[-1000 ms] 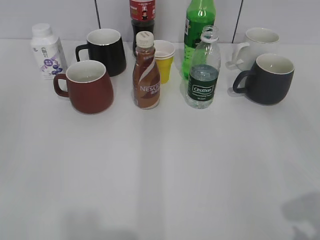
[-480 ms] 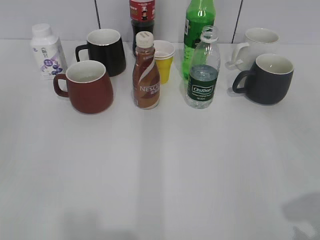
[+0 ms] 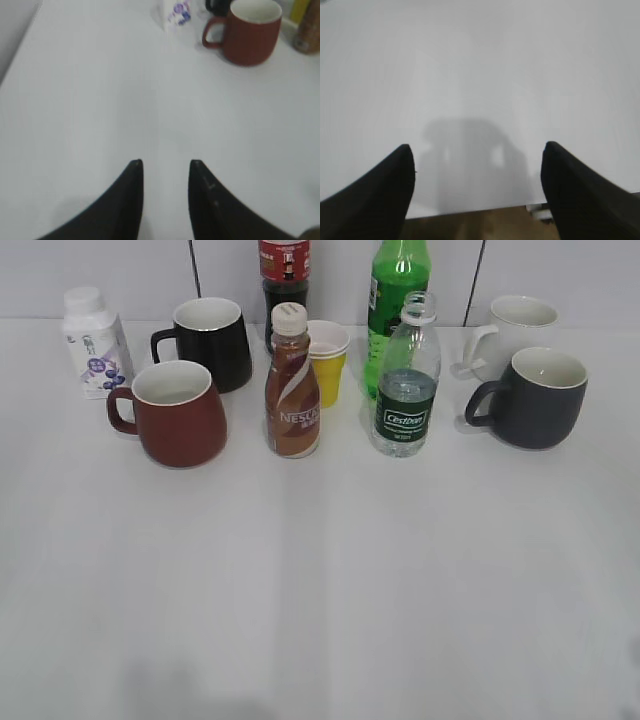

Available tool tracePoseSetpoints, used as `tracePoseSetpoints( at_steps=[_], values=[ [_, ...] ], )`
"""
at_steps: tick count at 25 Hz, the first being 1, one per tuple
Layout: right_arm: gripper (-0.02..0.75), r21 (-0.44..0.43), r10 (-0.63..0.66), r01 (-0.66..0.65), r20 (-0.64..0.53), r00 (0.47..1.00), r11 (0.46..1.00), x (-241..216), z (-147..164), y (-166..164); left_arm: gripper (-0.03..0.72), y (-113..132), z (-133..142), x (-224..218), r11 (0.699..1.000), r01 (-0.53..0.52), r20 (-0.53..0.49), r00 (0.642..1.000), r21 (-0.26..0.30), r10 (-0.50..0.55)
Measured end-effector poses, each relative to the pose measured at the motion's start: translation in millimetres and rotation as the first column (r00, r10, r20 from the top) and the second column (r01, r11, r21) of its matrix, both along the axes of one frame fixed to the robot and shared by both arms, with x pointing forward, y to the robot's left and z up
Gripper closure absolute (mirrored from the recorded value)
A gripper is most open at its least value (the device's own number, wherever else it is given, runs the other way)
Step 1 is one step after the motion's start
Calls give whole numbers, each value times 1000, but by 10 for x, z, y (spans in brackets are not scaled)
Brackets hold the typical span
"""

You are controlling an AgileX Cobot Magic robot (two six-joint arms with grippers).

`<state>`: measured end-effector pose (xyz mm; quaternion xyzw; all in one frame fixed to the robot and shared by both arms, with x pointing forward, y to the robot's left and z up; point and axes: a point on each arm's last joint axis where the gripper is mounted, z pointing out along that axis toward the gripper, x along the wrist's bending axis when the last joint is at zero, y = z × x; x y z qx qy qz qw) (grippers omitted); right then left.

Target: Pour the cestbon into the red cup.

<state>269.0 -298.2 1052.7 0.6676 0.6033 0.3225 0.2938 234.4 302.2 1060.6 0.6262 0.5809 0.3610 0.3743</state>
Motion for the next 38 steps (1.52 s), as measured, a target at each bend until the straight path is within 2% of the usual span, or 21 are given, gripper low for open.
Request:
tracePoseSetpoints(
  at_steps=[2,8,21,36,38],
  values=[
    [149,-1,-12,12,58,998,1000,-89,15,-1,451,2,-2,-52,1000,-9,32,999,-2,9],
    [149,-3,-12,12,216,976,1000,-344,28,7,451,2,-3,-55,1000,-11,33,999,-2,12],
    [149,-12,42,-40,226,973,999,-362,27,-5,451,2,-8,-53,1000,-11,31,999,-2,12],
    [149,-13,43,-41,226,973,999,-362,27,-5,451,2,-11,-52,1000,-11,30,999,-2,12],
    [149,-32,56,-50,226,973,998,-362,27,-5,451,2,-11,-52,1000,-11,30,999,-2,12]
  ],
)
